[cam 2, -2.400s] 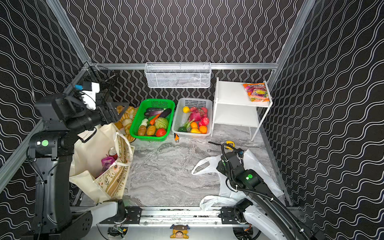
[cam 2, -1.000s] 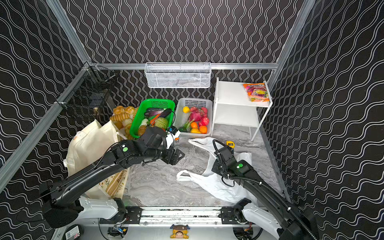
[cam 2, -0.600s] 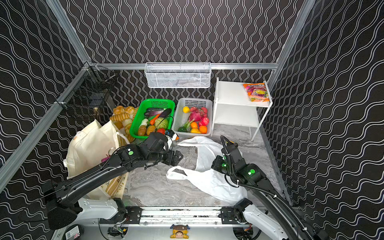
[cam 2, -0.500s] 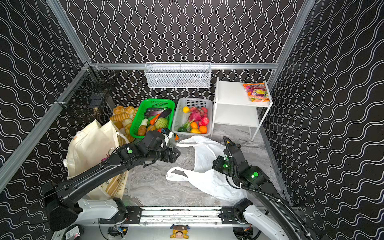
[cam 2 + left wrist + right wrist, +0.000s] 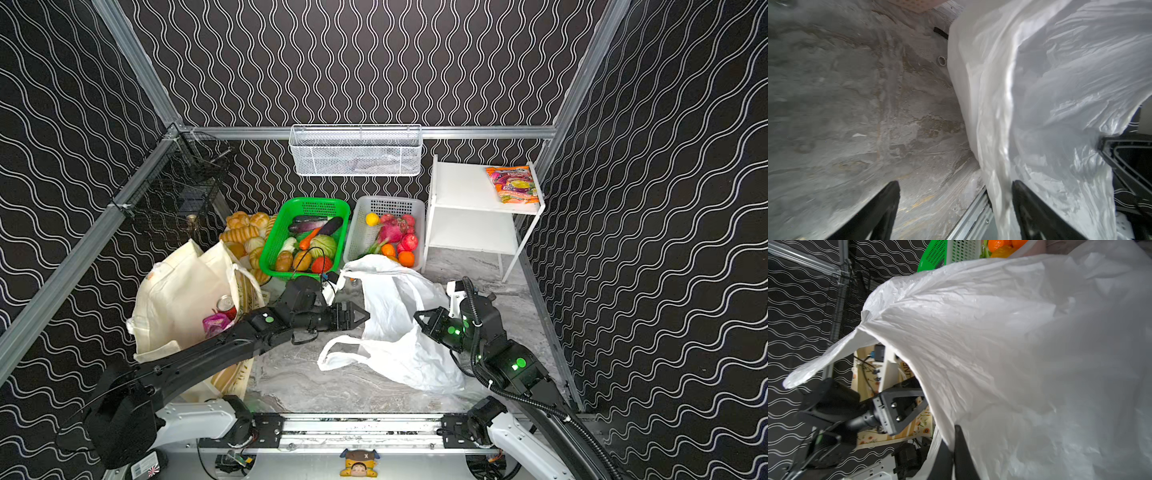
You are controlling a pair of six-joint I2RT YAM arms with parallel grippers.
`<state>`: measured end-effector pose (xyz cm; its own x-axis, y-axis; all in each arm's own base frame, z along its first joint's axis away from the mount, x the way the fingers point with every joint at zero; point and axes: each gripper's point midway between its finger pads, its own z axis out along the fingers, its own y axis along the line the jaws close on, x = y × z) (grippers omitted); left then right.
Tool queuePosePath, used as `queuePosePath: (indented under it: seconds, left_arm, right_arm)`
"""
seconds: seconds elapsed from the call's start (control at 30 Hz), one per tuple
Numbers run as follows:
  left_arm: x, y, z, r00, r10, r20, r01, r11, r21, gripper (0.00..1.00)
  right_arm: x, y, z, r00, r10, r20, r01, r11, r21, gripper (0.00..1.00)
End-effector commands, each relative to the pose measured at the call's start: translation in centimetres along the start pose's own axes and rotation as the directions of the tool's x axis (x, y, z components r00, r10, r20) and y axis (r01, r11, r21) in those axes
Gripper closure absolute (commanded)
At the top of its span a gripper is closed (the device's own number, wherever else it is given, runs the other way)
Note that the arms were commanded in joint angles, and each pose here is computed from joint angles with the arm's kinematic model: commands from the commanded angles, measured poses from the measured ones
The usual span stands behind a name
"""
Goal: Place the mixed food into the grocery bags and tie them
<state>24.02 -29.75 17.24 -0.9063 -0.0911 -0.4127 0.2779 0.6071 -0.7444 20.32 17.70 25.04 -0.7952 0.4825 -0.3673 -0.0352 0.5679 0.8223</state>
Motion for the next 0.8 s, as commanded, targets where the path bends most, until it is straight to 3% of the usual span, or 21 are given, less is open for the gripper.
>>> queuePosePath:
  seconds: [0.0,0.07,0.13,0.27,0.3,0.37,0.47,0.6,0.7,0.73,0.77]
  left_arm:
    - [-1.9,-4.4,0.0,0.997,-0.050,0.061,0.034,0.971,0.239,0.20]
    - [-2.2,-4.9,0.1,0.996,-0.060,0.067,0.040,0.963,0.267,0.28]
    - [-2.4,-5.2,0.0,0.996,-0.047,0.075,0.025,0.962,0.271,0.45]
    - [-2.4,-3.2,0.1,0.997,-0.036,0.066,0.027,0.992,0.126,0.93]
    - [-2.2,-2.2,0.1,0.998,-0.038,0.057,0.034,0.997,0.067,1.00]
    - [-2.1,-1.0,-0.2,0.998,-0.031,0.056,0.032,0.999,-0.015,1.00]
    - [-2.4,-0.8,-1.2,0.997,-0.006,0.082,0.010,0.999,-0.052,1.00]
    - [-2.7,-0.9,-2.1,0.995,0.020,0.097,-0.012,0.997,-0.079,1.00]
    - [-3.0,-1.4,-2.1,0.995,0.063,0.073,-0.056,0.994,-0.094,1.00]
    - [-3.4,-1.8,-2.2,0.993,0.093,0.067,-0.087,0.992,-0.096,0.96]
    - [-3.6,-2.3,-2.2,0.991,0.125,0.056,-0.120,0.989,-0.093,0.85]
  right_arm:
    - [-0.7,2.7,0.0,0.999,0.044,0.014,-0.042,0.990,-0.133,1.00]
    - [-0.6,2.8,0.1,0.999,0.046,0.013,-0.043,0.989,-0.141,1.00]
    - [-0.6,2.5,0.2,0.999,0.043,0.009,-0.041,0.991,-0.127,1.00]
    - [-1.1,1.2,-0.1,0.999,0.003,0.039,-0.002,1.000,-0.024,1.00]
    - [-1.4,0.3,-0.4,0.998,-0.010,0.055,0.008,0.999,0.037,1.00]
    - [-2.1,-1.4,-1.2,0.995,-0.068,0.076,0.054,0.983,0.175,1.00]
    - [-3.4,-3.6,-3.0,0.988,-0.134,0.080,0.093,0.917,0.388,1.00]
    - [-4.0,-3.6,-3.9,0.983,-0.181,0.027,0.147,0.867,0.477,1.00]
    - [-4.1,-2.6,-3.8,0.983,-0.181,0.014,0.155,0.877,0.454,1.00]
    - [-4.2,-2.1,-3.8,0.984,-0.179,0.019,0.153,0.886,0.439,1.00]
    - [-4.2,-1.5,-3.7,0.984,-0.178,0.023,0.153,0.897,0.415,1.00]
